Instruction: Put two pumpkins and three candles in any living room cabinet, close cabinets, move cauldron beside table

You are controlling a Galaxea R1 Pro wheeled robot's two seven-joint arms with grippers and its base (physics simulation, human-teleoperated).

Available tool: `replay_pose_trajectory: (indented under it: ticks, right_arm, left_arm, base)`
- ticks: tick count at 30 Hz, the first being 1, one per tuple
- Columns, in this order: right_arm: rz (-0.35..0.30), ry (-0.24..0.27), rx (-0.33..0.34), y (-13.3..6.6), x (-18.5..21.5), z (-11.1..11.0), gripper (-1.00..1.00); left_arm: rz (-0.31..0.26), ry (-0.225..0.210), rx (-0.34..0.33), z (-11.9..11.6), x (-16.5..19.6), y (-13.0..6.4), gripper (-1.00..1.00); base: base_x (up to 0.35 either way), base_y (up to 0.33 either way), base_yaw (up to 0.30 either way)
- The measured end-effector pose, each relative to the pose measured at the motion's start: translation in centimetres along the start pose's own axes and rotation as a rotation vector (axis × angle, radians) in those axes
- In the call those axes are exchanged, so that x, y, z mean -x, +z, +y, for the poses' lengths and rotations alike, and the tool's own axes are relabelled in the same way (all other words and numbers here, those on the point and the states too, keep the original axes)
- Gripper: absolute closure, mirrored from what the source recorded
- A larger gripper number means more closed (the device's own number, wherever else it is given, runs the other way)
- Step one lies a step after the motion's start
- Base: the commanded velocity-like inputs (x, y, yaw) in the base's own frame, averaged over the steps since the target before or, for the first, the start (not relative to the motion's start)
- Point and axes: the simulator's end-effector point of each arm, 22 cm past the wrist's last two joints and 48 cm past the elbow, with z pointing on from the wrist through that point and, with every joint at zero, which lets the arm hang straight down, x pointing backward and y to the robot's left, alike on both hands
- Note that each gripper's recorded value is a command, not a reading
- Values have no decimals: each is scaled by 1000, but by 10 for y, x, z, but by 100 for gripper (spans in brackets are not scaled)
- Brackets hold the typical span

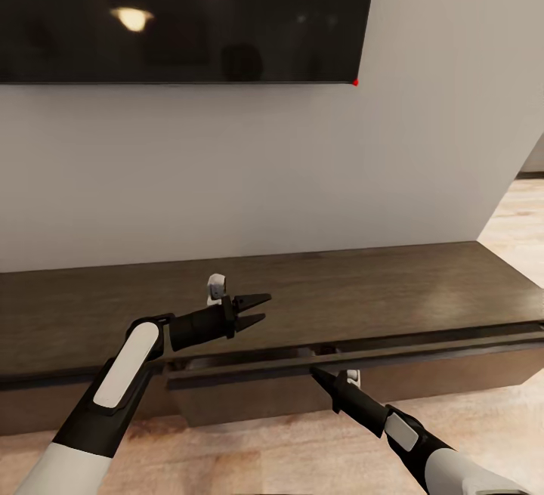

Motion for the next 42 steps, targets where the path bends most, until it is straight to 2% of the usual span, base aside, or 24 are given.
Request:
replay_pose_trajectory:
  ticks: [25, 42]
  right_arm:
    - [-21, 6, -2, -2, 6, -1, 100]
    - [-8, 1, -4, -5, 7, -1, 100]
  left_arm:
    - [0, 0, 1, 0, 0, 0, -100]
    - [0, 1, 1, 0, 0, 0, -100]
  base:
    - [-127, 0, 0]
    - [-71, 0, 0]
